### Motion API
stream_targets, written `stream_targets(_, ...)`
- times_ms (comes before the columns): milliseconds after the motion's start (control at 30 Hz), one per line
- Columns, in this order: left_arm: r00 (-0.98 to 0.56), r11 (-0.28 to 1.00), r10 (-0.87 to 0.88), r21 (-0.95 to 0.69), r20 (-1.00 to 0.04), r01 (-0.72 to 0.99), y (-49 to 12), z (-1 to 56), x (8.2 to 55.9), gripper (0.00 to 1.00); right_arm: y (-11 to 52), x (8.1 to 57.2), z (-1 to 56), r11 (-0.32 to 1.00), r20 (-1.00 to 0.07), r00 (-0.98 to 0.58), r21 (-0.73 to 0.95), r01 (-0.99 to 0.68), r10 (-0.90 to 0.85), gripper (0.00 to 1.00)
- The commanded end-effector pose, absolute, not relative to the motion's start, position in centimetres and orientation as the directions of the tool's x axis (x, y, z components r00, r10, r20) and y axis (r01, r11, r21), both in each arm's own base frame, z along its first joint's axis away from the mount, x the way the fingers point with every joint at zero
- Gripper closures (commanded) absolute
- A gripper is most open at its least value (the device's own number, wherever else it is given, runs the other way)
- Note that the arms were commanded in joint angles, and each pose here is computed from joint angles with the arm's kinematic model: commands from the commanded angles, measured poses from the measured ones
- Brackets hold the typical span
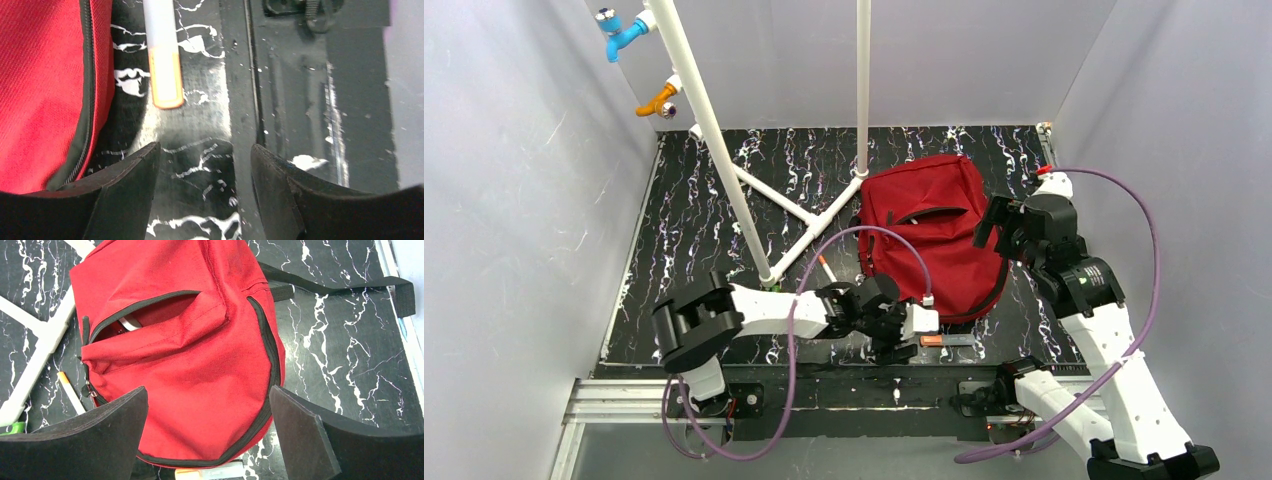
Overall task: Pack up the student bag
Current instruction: Place the stationery in the student bag, then pick up the stationery from the center of the board.
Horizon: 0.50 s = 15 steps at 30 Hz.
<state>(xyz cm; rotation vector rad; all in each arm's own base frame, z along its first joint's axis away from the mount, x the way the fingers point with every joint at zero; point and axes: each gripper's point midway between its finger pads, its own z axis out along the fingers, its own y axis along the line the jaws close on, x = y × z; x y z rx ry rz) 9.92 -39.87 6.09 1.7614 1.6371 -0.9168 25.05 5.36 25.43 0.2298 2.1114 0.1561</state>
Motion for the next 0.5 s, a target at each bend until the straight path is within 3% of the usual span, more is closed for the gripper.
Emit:
stream_targets(0,0.103,-0.174,0.522,0.012,-0.847,0.985,-43.6,7.6,10.6,0.36,4.8,24.7,26.6,0.979,-0.854,-0.478,0.185,0.09,0.205,0.02)
stream_targets(467,0.118,-0.145,0.591,0.039,-0.798,0.989,-47.0,3.8,10.6,0.4,4.4,24.1,27.0,0.98,-0.867,-0.459,0.177,0.086,0.196,0.02)
